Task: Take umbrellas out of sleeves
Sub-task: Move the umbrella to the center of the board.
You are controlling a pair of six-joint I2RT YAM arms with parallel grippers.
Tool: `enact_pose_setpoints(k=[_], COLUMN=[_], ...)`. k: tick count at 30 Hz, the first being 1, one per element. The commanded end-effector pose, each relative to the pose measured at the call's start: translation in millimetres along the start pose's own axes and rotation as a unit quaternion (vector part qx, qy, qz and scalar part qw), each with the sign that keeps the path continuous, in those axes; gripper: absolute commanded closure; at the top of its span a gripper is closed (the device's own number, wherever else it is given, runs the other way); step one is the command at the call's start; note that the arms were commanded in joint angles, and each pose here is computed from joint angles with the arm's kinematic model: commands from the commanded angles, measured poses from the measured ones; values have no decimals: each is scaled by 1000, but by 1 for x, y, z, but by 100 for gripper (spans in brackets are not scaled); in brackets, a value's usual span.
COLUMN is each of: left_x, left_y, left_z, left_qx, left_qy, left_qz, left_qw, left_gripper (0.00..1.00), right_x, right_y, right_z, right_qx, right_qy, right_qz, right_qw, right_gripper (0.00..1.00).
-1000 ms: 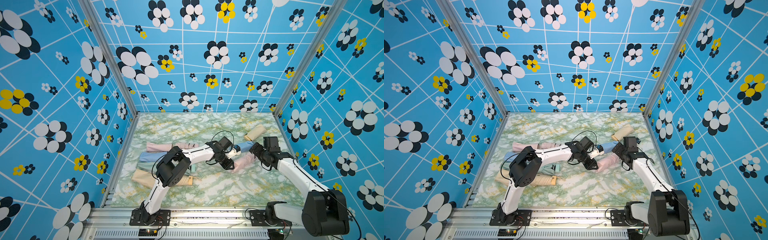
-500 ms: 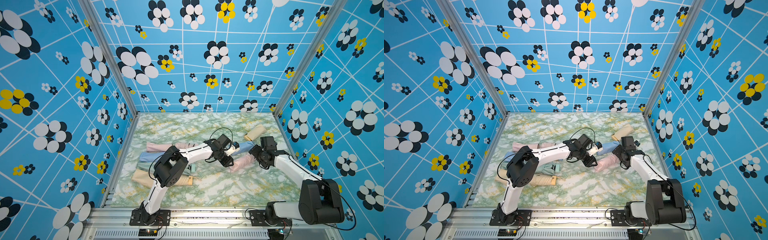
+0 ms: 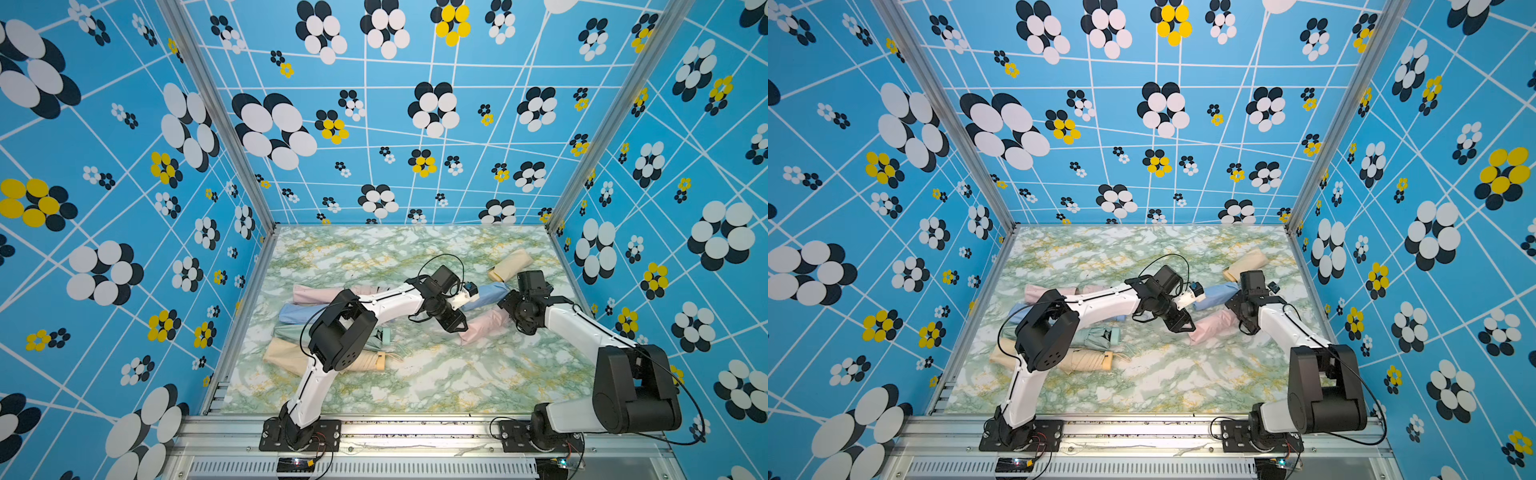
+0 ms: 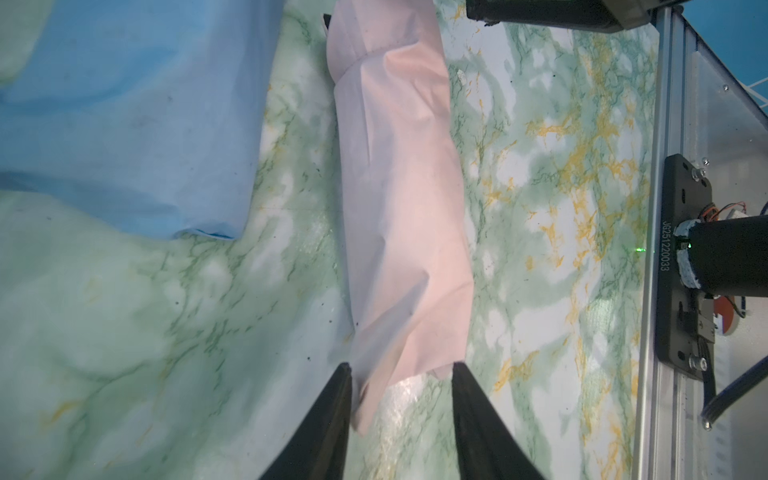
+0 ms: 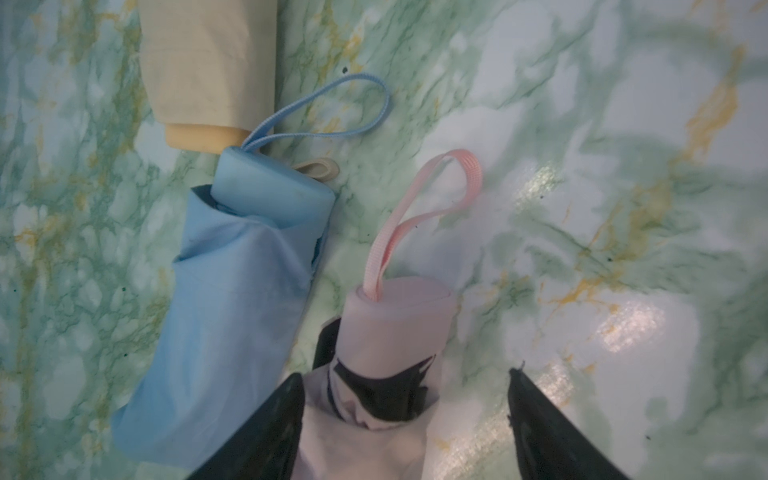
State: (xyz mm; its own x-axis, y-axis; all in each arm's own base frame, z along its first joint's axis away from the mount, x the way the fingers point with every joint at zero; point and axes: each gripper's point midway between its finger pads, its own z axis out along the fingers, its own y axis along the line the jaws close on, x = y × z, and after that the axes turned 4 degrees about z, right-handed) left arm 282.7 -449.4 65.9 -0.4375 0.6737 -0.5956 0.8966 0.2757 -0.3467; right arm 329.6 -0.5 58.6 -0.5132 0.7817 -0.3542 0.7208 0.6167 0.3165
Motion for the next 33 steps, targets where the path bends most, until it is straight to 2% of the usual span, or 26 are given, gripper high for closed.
enact_pose_setpoints(k=[1, 6, 14, 20, 33], left_x=[1, 3, 7, 7, 8], left_y=[0, 8, 10, 11, 11], left_z=[8, 10, 13, 12, 12], left_qx=[14, -2, -2, -8, -7], left_qy=[6, 11, 18, 18, 17], left_qz=[-4, -8, -14, -16, -22], left_qw=[1000, 1000, 1000, 1000, 1000], left_gripper=[58, 58, 81, 94, 96], right_x=[-7, -7, -7, -11, -12], right_y=[4, 5, 4, 9, 10], right_z=[1, 5, 12, 18, 35], right_qx=[3, 4, 12, 8, 19], right_qy=[-6, -3, -2, 3, 16], right_qz=[13, 13, 15, 25, 60], right_qw=[1000, 1000, 1000, 1000, 998], right_gripper=[22, 24, 32, 33, 37])
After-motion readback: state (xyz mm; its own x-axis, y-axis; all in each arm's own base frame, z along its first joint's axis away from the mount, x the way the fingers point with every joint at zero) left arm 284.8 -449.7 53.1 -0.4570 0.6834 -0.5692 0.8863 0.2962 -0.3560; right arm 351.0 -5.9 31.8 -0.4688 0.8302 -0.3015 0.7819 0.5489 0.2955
